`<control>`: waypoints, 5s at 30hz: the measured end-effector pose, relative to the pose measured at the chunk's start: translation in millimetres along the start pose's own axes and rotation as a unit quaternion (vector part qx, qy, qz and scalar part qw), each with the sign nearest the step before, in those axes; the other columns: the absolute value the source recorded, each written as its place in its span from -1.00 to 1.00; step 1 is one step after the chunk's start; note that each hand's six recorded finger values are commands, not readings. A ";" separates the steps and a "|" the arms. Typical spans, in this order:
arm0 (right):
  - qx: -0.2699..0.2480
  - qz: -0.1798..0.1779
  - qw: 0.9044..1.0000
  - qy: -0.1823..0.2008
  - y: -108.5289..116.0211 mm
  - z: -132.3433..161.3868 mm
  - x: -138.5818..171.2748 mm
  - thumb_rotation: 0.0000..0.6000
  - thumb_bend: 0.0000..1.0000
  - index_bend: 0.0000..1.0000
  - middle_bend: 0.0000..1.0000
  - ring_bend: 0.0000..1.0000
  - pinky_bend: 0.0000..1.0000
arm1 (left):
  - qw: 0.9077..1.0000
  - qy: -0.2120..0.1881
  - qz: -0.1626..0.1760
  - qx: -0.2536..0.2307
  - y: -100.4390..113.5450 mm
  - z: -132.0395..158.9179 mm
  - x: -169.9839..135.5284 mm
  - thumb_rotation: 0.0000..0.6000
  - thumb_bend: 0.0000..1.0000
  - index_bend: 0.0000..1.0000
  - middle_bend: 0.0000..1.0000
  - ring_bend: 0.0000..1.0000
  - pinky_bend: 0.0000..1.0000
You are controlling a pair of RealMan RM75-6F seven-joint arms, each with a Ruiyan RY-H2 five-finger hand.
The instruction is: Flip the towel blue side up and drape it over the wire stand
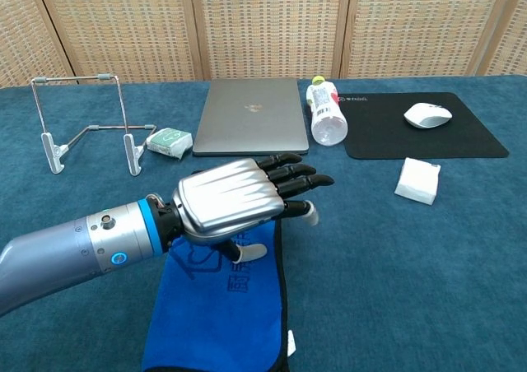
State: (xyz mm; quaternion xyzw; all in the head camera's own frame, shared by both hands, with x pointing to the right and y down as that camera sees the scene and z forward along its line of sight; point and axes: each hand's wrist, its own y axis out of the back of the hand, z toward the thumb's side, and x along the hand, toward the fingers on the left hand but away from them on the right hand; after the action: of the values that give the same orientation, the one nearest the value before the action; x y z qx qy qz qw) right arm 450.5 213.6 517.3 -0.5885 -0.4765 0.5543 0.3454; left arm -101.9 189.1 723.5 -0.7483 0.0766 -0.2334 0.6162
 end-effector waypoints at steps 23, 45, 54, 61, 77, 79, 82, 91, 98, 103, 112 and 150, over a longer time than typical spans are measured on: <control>0.003 0.006 1.000 0.002 -3.4 2.3 0.3 1.00 -1.00 -1.00 -1.00 -1.00 -1.00 | 0.975 0.205 -0.060 -0.067 35.4 -97.7 -12.6 1.00 -0.41 -0.73 -1.00 -1.00 -1.00; 0.004 0.012 1.000 -0.002 -6.0 0.0 -2.1 1.00 -1.00 -1.00 -1.00 -1.00 -1.00 | 0.944 0.288 -0.132 -0.091 6.5 -113.1 -13.1 1.00 -0.39 -0.56 -1.00 -1.00 -1.00; 0.002 0.014 1.000 -0.005 -6.2 -1.6 -3.7 1.00 -1.00 -1.00 -1.00 -1.00 -1.00 | 0.940 0.295 -0.141 -0.099 -3.6 -113.4 -11.0 1.00 -0.37 -0.55 -1.00 -1.00 -1.00; 0.000 0.013 1.000 -0.006 -5.2 -3.1 -4.2 1.00 -1.00 -1.00 -1.00 -1.00 -1.00 | 0.935 0.302 -0.151 -0.106 -13.2 -112.6 -10.3 1.00 -0.35 -0.53 -1.00 -1.00 -1.00; -0.002 0.014 1.000 -0.007 -4.7 -3.8 -4.9 1.00 -1.00 -1.00 -1.00 -1.00 -1.00 | 0.926 0.312 -0.180 -0.115 -25.6 -114.1 -14.8 1.00 -0.22 -0.42 -1.00 -1.00 -1.00; -0.002 0.014 1.000 -0.007 -4.8 -3.7 -4.9 1.00 -1.00 -1.00 -1.00 -1.00 -1.00 | 0.923 0.314 -0.184 -0.121 -27.2 -114.1 -15.4 1.00 -0.19 -0.41 -1.00 -1.00 -1.00; -0.002 0.014 1.000 -0.008 -4.9 -3.9 -5.0 1.00 -1.00 -1.00 -1.00 -1.00 -1.00 | 0.922 0.314 -0.189 -0.123 -27.5 -113.2 -14.8 1.00 -0.18 -0.35 -1.00 -1.00 -1.00; -0.003 0.015 1.000 -0.007 -5.0 -3.5 -5.0 1.00 -1.00 -1.00 -1.00 -1.00 -1.00 | 0.919 0.319 -0.191 -0.131 -27.6 -113.6 -16.6 1.00 -0.18 -0.05 -1.00 -1.00 -1.00; -0.003 0.016 1.000 -0.007 -4.9 -3.3 -4.7 1.00 -1.00 -1.00 -1.00 -1.00 -1.00 | 0.917 0.322 -0.195 -0.131 -30.1 -112.9 -19.8 1.00 -0.19 0.06 -1.00 -1.00 -1.00; -0.004 0.016 1.000 -0.007 -4.9 -3.0 -4.4 1.00 -1.00 -1.00 -1.00 -1.00 -1.00 | 0.915 0.324 -0.199 -0.134 -31.6 -111.9 -21.2 1.00 -0.19 0.36 -1.00 -1.00 -1.00; -0.009 0.015 1.000 -0.006 -3.4 -2.4 -4.3 1.00 -1.00 -1.00 -1.00 -1.00 -1.00 | 0.911 0.330 -0.198 -0.150 -30.5 -109.4 -25.0 1.00 -0.19 0.59 -1.00 -1.00 -1.00; -0.015 0.012 1.000 -0.006 -0.2 -4.2 -2.6 1.00 -1.00 -1.00 -1.00 -1.00 -1.00 | 0.920 0.331 -0.149 -0.144 1.6 -112.6 -24.1 1.00 -0.05 0.76 -1.00 -1.00 -1.00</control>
State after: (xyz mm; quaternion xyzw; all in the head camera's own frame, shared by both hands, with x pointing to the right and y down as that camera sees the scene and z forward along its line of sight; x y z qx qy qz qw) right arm 454.7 211.7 518.9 -0.5964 -0.4793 0.5547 0.3270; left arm -172.7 98.6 730.7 -0.7118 0.1970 -0.5434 0.3991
